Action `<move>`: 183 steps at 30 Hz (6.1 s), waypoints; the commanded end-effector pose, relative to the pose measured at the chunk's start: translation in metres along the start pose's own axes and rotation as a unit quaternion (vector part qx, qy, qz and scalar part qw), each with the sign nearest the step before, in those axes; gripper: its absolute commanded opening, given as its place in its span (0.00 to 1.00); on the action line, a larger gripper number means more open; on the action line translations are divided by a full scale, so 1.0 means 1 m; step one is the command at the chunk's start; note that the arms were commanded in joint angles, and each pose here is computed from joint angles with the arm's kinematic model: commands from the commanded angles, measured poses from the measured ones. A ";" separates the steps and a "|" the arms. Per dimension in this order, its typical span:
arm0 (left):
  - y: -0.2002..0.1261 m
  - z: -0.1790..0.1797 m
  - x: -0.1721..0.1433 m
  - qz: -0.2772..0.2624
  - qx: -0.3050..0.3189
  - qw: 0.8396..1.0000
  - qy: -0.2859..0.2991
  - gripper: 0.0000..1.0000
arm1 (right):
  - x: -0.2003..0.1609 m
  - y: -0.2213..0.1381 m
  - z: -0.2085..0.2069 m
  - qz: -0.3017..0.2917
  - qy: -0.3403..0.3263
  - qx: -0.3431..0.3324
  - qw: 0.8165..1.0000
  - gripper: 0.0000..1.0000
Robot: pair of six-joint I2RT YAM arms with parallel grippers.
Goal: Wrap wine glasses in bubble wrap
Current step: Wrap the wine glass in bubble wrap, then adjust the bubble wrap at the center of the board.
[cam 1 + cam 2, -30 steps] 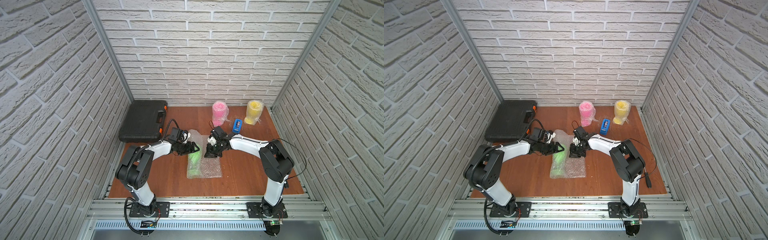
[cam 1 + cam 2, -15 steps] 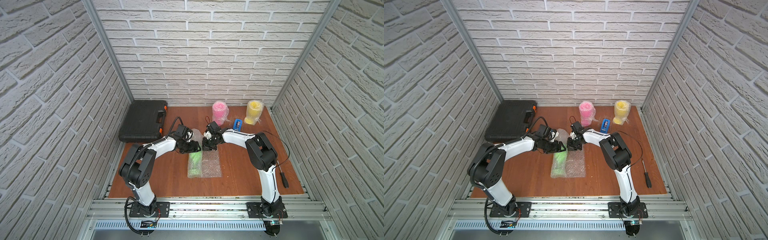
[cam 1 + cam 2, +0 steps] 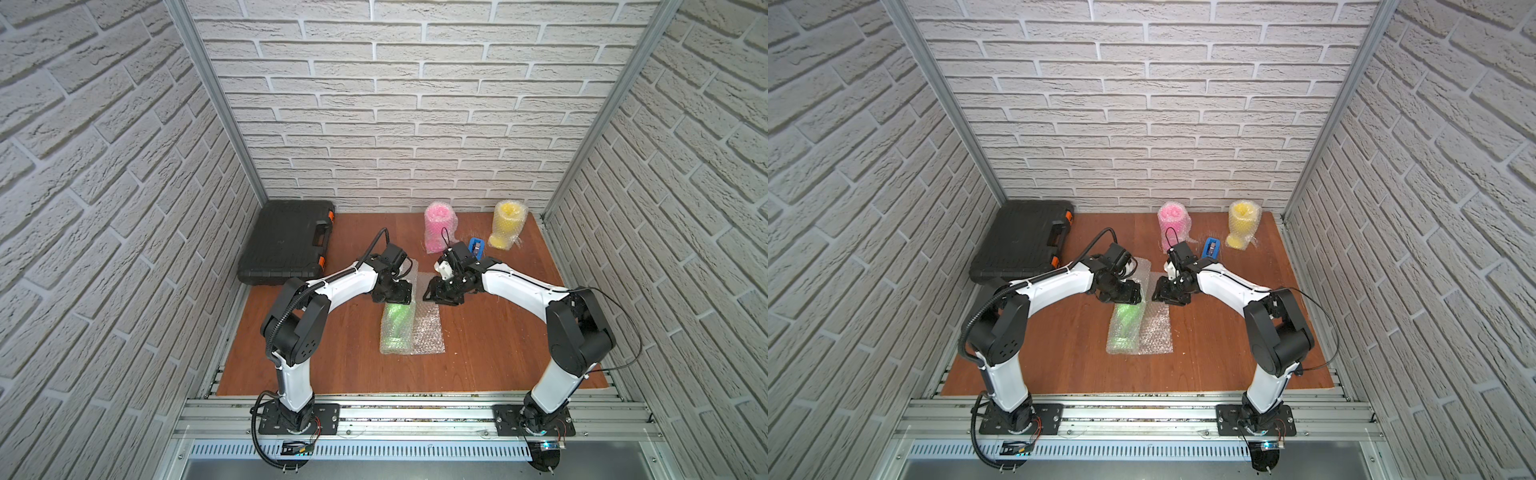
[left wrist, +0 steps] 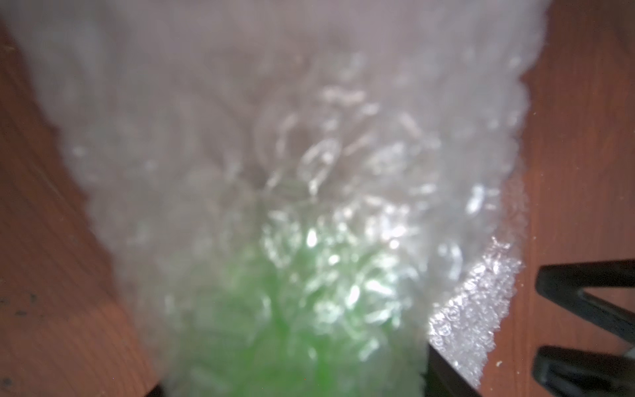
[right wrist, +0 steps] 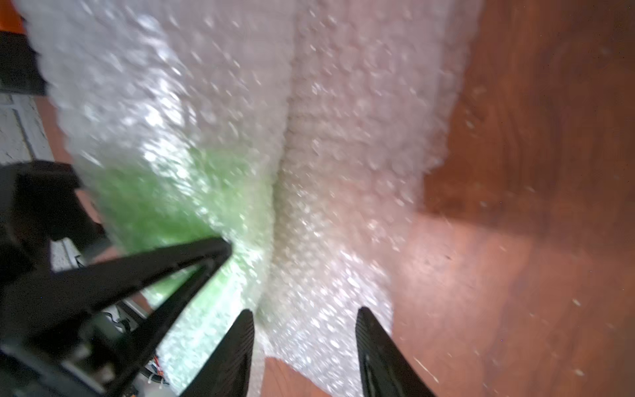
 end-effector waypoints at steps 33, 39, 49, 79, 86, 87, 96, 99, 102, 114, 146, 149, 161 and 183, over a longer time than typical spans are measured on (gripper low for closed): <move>0.014 0.041 -0.022 0.026 0.057 0.996 -0.069 0.64 | -0.041 -0.005 0.084 -0.018 -0.018 0.082 0.996 0.04; 0.014 0.045 -0.021 0.022 0.053 0.995 -0.083 0.64 | -0.054 0.004 0.101 -0.020 -0.010 0.080 0.997 0.29; 0.009 0.051 -0.016 0.000 0.046 0.990 -0.133 0.65 | -0.077 0.020 0.108 -0.014 -0.032 0.027 0.999 0.47; -0.030 0.082 0.006 -0.049 0.037 0.980 -0.189 0.98 | -0.094 -0.016 0.079 0.027 -0.381 -0.059 0.922 0.03; -0.010 0.113 -0.013 -0.016 0.062 0.976 -0.210 0.94 | -0.087 -0.026 0.070 0.005 -0.430 -0.078 0.900 0.03; -0.014 0.118 -0.013 -0.019 0.064 0.975 -0.212 0.94 | -0.086 -0.028 0.069 0.000 -0.445 -0.079 0.892 0.03; -0.097 0.142 0.001 -0.082 0.066 0.981 -0.165 0.94 | -0.083 -0.035 0.053 0.008 -0.610 -0.118 0.783 0.03; -0.126 0.126 0.009 -0.105 0.036 0.990 -0.088 0.91 | -0.087 -0.035 0.050 0.015 -0.668 -0.110 0.736 0.03; -0.149 0.094 0.015 -0.129 -0.039 0.991 0.015 0.89 | -0.089 -0.038 0.050 0.020 -0.709 -0.098 0.698 0.03; -0.146 -0.004 -0.047 -0.166 -0.266 0.859 0.404 0.98 | -0.088 -0.050 0.056 0.029 -0.701 0.023 0.712 0.02; -0.073 -0.003 -0.122 -0.130 -0.072 0.719 0.678 0.53 | -0.100 -0.036 0.045 0.189 -0.542 0.219 0.789 0.03; -0.072 -0.003 -0.125 -0.128 -0.072 0.716 0.682 0.45 | -0.099 -0.036 0.044 0.190 -0.538 0.221 0.791 0.03; -0.063 0.004 -0.133 -0.089 -0.056 0.716 0.691 0.15 | -0.096 -0.035 0.042 0.191 -0.527 0.221 0.798 0.03; -0.052 0.008 -0.133 -0.048 -0.055 0.733 0.677 0.14 | 0.040 -0.098 -0.015 -0.177 -0.272 -0.037 0.945 0.22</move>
Point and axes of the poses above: each gripper's point midway between its finger pads, its own y axis out along the fingers, its own z axis along the line the jaws close on, x = y × z, the point moved 2 cm from there along -y, back along the fingers, and after that the axes turned 6 degrees about -y, right-handed, at the moved point
